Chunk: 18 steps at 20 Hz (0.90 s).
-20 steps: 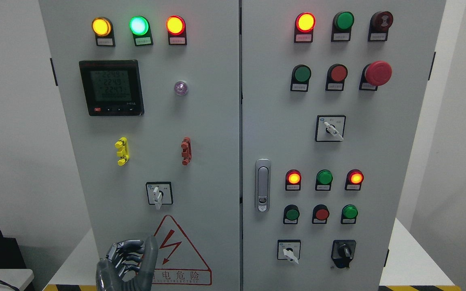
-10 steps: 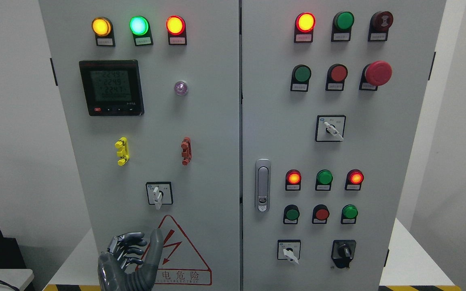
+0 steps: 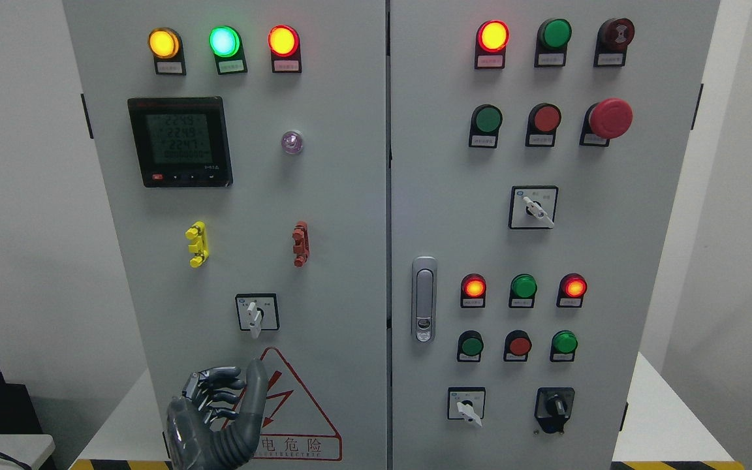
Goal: Turn on light switch 1
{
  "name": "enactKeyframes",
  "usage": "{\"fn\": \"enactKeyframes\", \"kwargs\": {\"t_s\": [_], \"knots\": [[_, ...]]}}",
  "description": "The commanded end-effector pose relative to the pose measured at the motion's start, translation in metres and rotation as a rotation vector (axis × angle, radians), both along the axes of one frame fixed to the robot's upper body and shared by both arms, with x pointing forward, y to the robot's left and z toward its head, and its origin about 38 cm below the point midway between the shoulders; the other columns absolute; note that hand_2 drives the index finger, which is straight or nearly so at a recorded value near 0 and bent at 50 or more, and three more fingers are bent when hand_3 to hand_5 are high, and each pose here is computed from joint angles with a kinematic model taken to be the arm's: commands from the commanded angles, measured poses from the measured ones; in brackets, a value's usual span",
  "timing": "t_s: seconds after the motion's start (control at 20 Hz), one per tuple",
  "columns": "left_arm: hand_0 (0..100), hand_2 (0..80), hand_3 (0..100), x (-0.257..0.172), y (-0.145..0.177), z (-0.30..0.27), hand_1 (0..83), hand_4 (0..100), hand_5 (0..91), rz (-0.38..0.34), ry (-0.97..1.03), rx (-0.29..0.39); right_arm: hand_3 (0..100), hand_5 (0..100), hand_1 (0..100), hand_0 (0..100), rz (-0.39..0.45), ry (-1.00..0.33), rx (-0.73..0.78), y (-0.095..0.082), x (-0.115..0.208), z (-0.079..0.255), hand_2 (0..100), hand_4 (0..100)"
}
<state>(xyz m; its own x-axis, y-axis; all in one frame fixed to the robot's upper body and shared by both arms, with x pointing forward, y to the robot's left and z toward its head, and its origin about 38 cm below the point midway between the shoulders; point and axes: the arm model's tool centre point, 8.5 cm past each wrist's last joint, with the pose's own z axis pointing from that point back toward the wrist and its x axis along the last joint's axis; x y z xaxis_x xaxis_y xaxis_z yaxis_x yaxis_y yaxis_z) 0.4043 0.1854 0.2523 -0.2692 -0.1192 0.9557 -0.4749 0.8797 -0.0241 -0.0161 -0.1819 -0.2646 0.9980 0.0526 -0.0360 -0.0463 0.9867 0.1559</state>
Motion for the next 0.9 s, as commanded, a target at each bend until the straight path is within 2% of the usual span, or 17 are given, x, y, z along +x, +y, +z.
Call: {"fn": "enactKeyframes", "kwargs": {"t_s": [0.0, 0.2, 0.85], "knots": [[15, 52.1, 68, 0.006, -0.005, 0.015, 59.2, 73, 69.7, -0.004, -0.023, -0.001, 0, 0, 39, 12, -0.017, 0.001, 0.001, 0.0, 0.0, 0.0, 0, 0], [15, 52.1, 67, 0.009, -0.004, 0.02, 59.2, 73, 69.7, 0.025, -0.007, -0.003, 0, 0, 39, 12, -0.017, 0.001, 0.001, 0.0, 0.0, 0.0, 0, 0], [14, 51.6, 67, 0.017, -0.005, 0.031, 60.3, 73, 69.7, 0.042, -0.019, -0.003, 0, 0, 39, 12, -0.017, 0.001, 0.001, 0.0, 0.0, 0.0, 0, 0]]}}
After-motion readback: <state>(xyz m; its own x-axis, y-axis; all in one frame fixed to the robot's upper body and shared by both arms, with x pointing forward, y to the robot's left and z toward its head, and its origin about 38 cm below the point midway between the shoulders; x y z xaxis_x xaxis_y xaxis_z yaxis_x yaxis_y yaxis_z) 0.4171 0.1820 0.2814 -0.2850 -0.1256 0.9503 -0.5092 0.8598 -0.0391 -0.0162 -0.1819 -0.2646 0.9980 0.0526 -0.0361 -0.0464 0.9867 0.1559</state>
